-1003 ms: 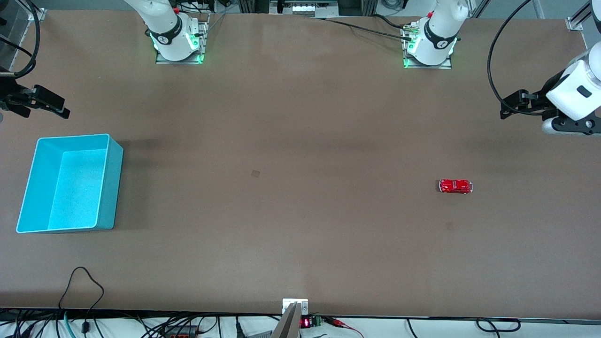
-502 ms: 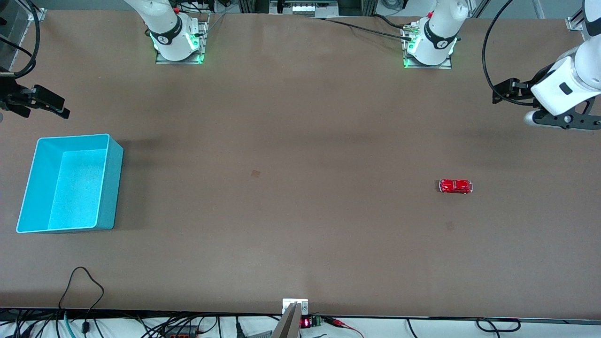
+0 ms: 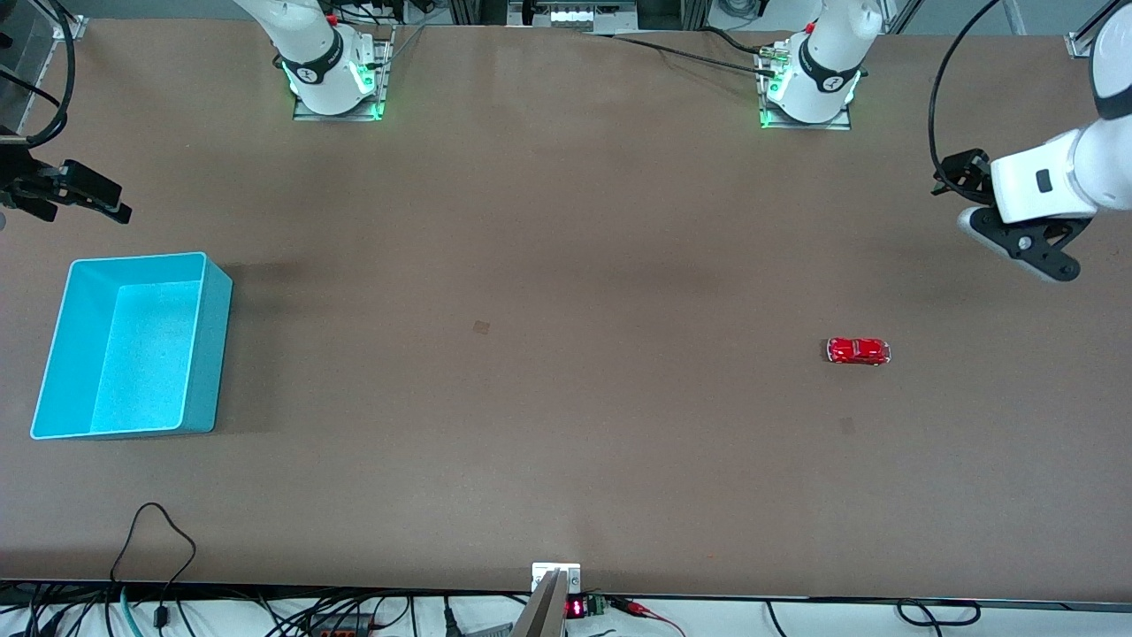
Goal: Wind red beetle toy and store in blue box
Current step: 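Move the left gripper toward the red toy car, then lower the left gripper and grasp the red toy car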
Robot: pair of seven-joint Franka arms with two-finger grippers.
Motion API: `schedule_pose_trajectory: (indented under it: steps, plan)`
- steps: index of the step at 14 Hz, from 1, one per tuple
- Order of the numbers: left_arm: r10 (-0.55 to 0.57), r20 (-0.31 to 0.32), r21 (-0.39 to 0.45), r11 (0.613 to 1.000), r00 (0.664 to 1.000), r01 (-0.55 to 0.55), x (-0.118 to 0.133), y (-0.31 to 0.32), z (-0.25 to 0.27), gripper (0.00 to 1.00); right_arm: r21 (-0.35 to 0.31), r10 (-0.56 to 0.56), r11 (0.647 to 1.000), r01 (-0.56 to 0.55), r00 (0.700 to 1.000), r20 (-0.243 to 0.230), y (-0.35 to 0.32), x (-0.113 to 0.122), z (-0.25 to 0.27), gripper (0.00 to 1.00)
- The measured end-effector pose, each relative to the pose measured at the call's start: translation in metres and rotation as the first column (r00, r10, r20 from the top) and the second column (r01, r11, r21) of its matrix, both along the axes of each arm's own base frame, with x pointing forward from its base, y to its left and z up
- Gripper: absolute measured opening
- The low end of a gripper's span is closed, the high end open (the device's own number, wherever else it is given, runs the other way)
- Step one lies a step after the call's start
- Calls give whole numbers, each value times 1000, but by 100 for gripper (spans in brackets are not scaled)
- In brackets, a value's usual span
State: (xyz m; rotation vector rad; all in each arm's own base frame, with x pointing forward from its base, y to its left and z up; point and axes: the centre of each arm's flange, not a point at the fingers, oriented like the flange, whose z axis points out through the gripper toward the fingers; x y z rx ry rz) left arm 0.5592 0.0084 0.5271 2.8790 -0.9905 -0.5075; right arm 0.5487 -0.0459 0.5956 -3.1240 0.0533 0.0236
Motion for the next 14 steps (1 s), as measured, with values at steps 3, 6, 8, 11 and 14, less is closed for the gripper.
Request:
schedule_pose_trajectory:
  steps: [3, 6, 8, 11, 14]
  plan:
    - [-230, 66, -49, 971, 971, 233, 27, 21, -46, 100, 0, 0, 1000, 0, 1000, 0, 0, 0, 0, 100]
    - [-368, 102, -55, 925, 924, 375, 44, 24, -101, 100, -1, 0, 1000, 0, 1000, 1, 0, 0, 0, 100]
    - [-461, 129, -53, 881, 878, 470, 56, 23, -134, 100, -1, 0, 1000, 0, 1000, 2, 0, 0, 1, 100]
    - [-615, 191, -38, 774, 765, 632, 64, 21, -181, 100, -1, 0, 1000, 0, 1000, 2, 0, 0, 1, 100]
    - [-674, 238, -10, 718, 699, 696, 51, 19, -224, 100, -1, 0, 1000, 0, 1000, 2, 0, 0, 1, 100]
